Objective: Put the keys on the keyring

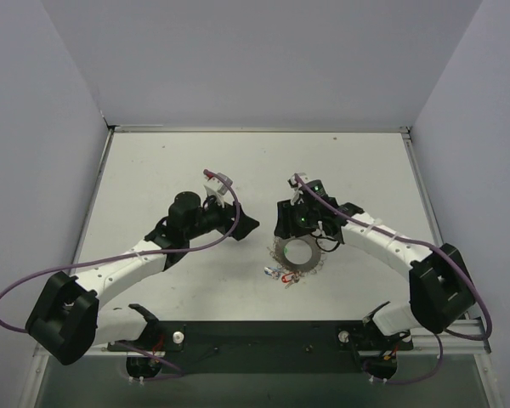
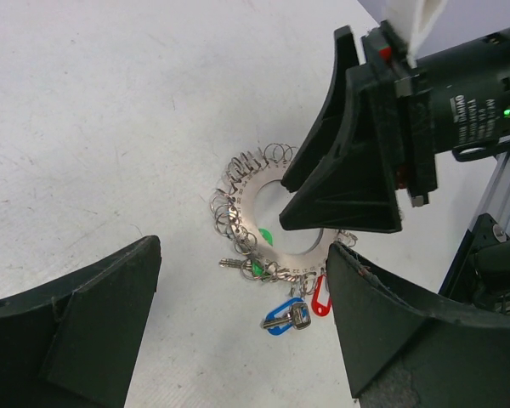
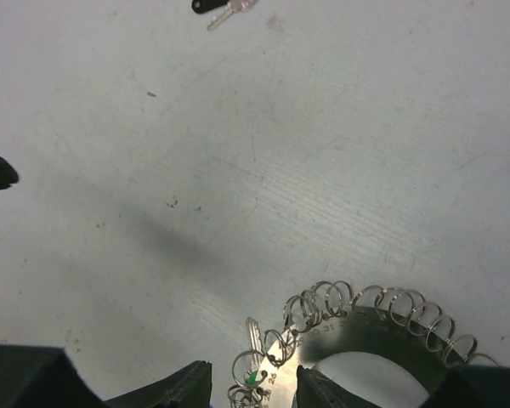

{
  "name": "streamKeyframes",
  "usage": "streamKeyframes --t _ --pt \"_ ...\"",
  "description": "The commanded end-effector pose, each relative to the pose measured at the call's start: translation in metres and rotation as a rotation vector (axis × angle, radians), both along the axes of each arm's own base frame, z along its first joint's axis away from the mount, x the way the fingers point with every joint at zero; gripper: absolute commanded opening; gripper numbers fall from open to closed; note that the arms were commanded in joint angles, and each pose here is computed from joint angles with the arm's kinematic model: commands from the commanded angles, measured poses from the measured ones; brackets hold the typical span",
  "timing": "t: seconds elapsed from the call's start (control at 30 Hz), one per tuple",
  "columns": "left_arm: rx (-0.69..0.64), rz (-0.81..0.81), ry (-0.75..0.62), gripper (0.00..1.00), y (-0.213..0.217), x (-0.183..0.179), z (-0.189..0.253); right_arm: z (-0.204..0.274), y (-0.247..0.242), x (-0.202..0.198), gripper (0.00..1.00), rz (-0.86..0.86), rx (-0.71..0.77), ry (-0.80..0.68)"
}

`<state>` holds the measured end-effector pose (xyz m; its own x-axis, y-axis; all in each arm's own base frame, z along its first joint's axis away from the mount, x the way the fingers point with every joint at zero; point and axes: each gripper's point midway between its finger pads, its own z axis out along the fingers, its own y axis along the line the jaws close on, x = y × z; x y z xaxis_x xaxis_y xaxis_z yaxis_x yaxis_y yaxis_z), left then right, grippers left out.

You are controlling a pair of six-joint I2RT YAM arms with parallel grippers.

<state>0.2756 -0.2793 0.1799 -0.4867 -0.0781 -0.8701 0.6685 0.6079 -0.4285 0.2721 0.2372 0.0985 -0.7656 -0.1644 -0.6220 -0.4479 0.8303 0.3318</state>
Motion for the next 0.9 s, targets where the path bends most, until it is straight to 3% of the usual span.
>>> streamKeyframes --t 0.0,0.47,0.87 --pt "-0.029 -0.021 -0.064 0.88 -0.004 0.0 0.017 -0.03 -0.01 -0.007 0.45 -0.028 -0.067 0.098" --pt "-0.022 -0.011 -0.066 0.88 -0.002 0.002 0.015 -0.068 0.001 -0.018 0.33 0.007 -0.069 0.247" --pt "-0.019 -0.012 -0.065 0.88 -0.002 0.001 0.012 -0.072 0.008 -0.014 0.23 0.001 -0.047 0.249"
